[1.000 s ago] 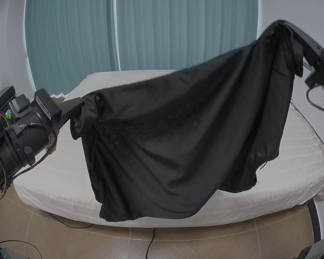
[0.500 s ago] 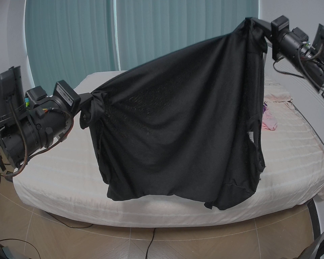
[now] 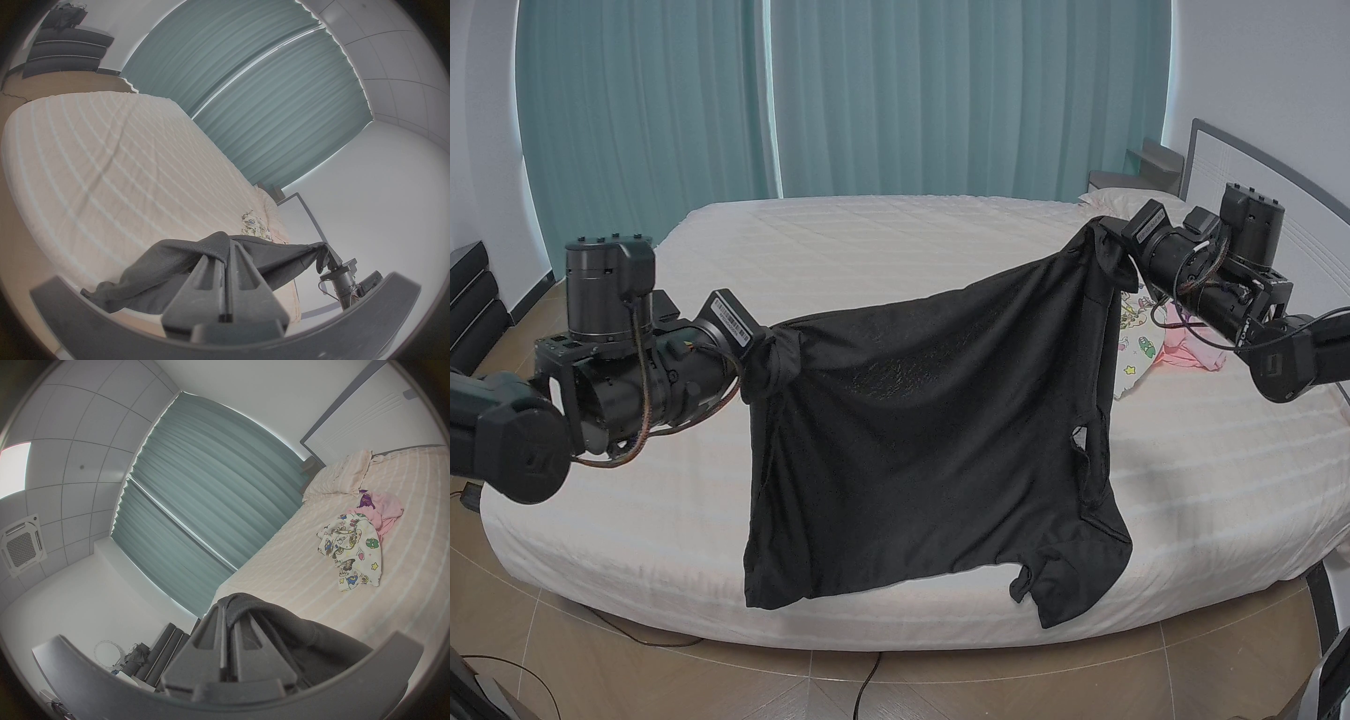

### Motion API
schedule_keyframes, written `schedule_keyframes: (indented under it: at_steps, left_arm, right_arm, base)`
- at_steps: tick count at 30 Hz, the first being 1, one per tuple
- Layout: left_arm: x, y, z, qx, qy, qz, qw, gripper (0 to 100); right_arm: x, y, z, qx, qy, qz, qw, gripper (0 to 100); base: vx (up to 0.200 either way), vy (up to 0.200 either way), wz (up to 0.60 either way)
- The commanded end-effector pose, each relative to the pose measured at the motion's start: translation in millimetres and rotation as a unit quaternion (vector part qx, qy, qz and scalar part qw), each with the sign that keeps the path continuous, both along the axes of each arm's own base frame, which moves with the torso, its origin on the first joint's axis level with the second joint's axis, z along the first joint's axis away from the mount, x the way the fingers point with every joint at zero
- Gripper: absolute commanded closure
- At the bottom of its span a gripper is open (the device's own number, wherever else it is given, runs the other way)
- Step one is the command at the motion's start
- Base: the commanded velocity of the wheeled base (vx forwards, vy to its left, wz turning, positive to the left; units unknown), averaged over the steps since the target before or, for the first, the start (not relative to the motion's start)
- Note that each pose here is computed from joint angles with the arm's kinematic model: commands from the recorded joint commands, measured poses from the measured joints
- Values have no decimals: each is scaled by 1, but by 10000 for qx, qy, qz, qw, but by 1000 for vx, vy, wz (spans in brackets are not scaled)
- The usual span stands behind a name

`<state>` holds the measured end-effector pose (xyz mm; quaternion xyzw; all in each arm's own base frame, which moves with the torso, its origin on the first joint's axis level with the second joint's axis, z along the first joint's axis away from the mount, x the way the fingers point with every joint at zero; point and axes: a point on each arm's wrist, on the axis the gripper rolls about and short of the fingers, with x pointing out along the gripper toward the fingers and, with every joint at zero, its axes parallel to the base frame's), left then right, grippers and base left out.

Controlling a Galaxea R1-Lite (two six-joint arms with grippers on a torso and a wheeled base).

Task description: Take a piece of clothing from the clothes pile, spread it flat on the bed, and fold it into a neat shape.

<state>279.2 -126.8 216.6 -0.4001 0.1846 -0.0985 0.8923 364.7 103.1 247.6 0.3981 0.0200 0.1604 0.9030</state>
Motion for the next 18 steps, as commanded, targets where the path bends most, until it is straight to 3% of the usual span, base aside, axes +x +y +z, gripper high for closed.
schedule_keyframes:
  at_steps: [1, 8, 18]
  left_arm:
    - [31, -8, -31, 161, 324, 89, 9993, 100]
    - [55, -9, -49, 181, 391, 197, 9989, 100]
    - [109, -6, -107, 443, 878, 500, 9939, 100]
  right_arm:
    - [12, 1, -27, -107, 318, -10, 9994, 100]
    - [19, -3, -50, -180, 504, -41, 9986, 100]
    - [43, -3, -98, -389, 941, -30, 9948, 100]
  base:
    - [200, 0, 0]
    - [200, 0, 0]
    - [180, 0, 0]
